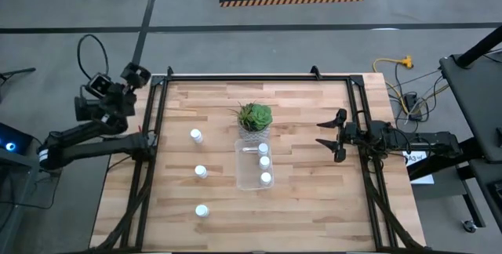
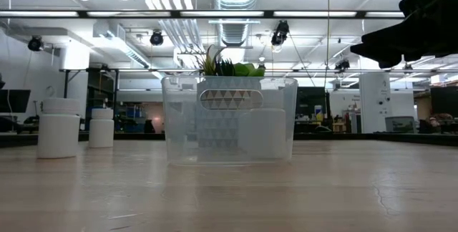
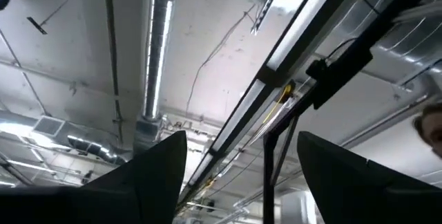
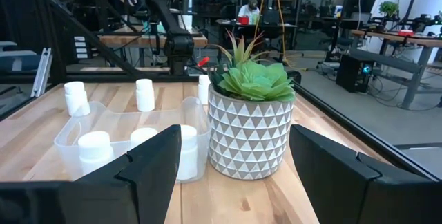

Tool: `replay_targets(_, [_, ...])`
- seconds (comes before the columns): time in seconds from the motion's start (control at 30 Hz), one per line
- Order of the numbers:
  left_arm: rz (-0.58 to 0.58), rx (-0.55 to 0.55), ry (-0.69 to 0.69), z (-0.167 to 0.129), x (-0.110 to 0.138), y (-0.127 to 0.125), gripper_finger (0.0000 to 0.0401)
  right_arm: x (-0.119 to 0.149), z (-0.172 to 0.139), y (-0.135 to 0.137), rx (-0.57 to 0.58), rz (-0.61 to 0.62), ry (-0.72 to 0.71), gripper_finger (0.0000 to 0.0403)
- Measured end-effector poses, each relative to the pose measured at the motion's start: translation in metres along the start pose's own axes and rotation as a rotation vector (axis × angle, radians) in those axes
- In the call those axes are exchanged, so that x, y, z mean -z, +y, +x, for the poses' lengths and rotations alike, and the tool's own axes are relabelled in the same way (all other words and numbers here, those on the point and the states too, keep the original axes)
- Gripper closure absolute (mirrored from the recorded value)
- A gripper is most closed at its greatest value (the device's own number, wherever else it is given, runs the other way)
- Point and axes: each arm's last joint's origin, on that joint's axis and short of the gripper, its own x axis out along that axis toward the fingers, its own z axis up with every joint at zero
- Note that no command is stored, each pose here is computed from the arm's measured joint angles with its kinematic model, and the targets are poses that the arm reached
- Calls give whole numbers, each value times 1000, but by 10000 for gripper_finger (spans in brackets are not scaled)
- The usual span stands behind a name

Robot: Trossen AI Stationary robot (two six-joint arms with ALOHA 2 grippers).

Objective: Pick and place pill bottles into a basket
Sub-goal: Put the bottom pill bottle into the bin

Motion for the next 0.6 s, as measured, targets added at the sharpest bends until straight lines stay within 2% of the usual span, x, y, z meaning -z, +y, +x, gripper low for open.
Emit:
replay_targets(0.3, [-300, 268, 193, 59, -15, -5, 143, 0, 0, 0, 0, 0, 0, 142])
replay_targets(0.43, [-320, 314, 263, 88, -19, -6, 143, 0, 0, 0, 0, 0, 0, 142])
replay_targets(0.6, [-304, 340, 473, 125, -23, -9, 143, 0, 0, 0, 0, 0, 0, 142])
